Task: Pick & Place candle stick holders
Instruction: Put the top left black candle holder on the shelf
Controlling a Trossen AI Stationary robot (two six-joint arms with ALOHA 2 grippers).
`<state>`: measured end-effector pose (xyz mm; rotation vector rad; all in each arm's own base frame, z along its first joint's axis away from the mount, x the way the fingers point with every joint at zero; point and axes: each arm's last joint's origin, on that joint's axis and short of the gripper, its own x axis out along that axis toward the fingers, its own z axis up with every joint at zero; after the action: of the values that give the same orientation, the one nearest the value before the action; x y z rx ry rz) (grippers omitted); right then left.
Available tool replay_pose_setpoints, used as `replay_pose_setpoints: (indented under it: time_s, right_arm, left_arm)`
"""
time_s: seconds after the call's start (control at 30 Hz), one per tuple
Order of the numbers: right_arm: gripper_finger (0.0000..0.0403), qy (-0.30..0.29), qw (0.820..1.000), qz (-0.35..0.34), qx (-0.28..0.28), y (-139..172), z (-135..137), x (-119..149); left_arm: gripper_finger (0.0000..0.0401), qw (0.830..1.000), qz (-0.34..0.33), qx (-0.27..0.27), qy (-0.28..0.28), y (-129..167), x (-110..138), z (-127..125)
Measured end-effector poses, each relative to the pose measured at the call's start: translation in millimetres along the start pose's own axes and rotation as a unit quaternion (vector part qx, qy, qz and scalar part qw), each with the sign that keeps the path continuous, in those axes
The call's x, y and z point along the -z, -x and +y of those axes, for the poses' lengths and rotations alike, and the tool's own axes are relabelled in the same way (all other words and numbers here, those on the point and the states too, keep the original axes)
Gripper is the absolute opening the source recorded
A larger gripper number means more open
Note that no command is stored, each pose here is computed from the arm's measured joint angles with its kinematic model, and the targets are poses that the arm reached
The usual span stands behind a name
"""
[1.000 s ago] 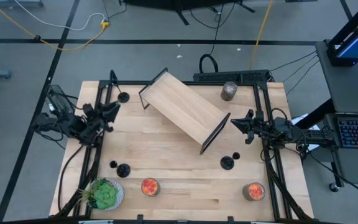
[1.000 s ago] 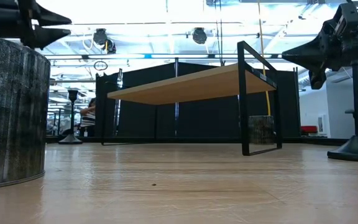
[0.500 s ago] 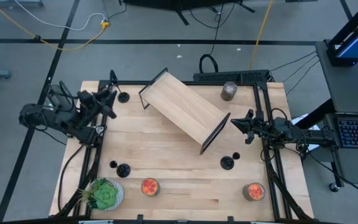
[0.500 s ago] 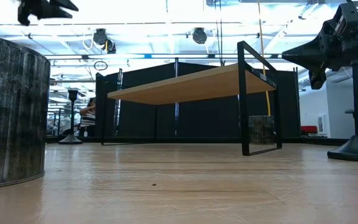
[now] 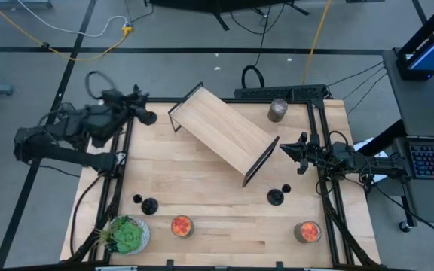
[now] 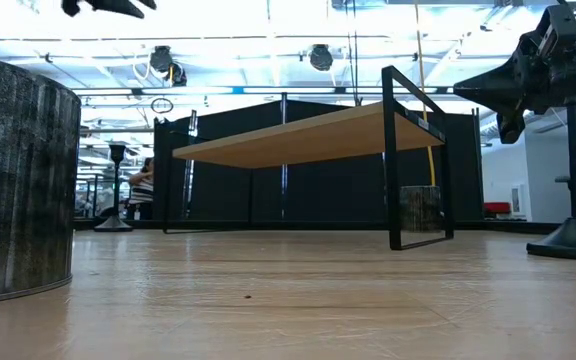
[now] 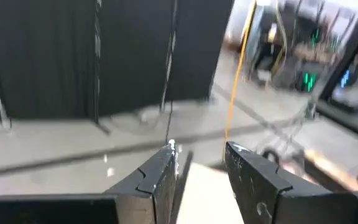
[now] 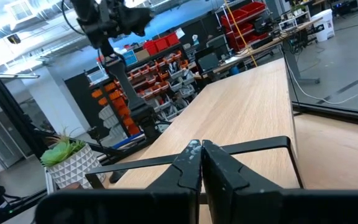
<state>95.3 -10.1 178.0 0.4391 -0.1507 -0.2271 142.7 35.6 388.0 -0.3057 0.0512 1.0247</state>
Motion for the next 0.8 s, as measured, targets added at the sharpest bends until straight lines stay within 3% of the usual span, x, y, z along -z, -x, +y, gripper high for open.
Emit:
replay_pose_setpoints:
  time_s: [0.13,0.33,0.63,0.8]
  right_arm:
    - [0.0008,0.000,1.000,0.000,0.000,0.0,0.0,0.0]
    - [0.0008,0.000,1.000,0.000,0.000,0.0,0.0,0.0]
    - [0.0008,0.000,1.000,0.000,-0.001,0.0,0.0,0.0]
    - [0.0008,0.000,1.000,0.000,-0.001,0.0,0.0,0.1]
  left_arm:
    - [0.0145,0.994,0.106,-0.038,-0.002,-25.7,6.2,3.4]
    - [0.0145,0.964,0.230,-0.129,0.020,-59.3,12.5,26.3]
    - [0.0145,0.919,0.302,-0.240,0.085,-95.0,9.4,77.4]
    - [0.0145,0.888,0.356,-0.261,0.131,-108.1,12.9,104.3]
